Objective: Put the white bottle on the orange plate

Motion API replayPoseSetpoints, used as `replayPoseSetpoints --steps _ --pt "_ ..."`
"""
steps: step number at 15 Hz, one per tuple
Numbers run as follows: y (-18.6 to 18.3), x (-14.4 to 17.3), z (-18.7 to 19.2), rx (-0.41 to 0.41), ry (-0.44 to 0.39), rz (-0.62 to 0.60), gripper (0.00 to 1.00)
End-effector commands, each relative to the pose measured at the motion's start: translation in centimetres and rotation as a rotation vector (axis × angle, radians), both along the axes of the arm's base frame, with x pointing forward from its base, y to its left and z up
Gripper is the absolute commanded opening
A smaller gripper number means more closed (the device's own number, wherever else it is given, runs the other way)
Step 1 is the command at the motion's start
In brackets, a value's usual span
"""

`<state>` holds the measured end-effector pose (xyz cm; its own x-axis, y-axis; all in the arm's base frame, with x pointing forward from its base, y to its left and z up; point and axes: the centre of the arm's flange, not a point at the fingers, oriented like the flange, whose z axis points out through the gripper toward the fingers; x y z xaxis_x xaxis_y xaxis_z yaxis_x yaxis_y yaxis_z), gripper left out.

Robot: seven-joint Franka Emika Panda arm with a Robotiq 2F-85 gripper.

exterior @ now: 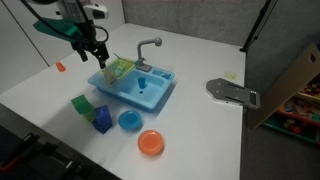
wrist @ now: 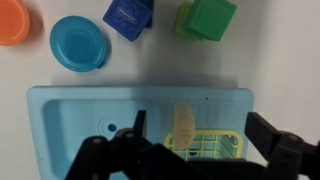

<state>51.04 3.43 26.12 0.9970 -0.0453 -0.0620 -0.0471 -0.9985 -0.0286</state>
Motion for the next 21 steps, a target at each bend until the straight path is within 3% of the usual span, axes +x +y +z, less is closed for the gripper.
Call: replayPoseSetpoints --steps 1,21 --pt "0.2 1.9 -0.9 -0.001 -0.015 -0.006 1.0" --pt "0.9 4.9 -7.0 0.001 -0.054 0.015 1.0"
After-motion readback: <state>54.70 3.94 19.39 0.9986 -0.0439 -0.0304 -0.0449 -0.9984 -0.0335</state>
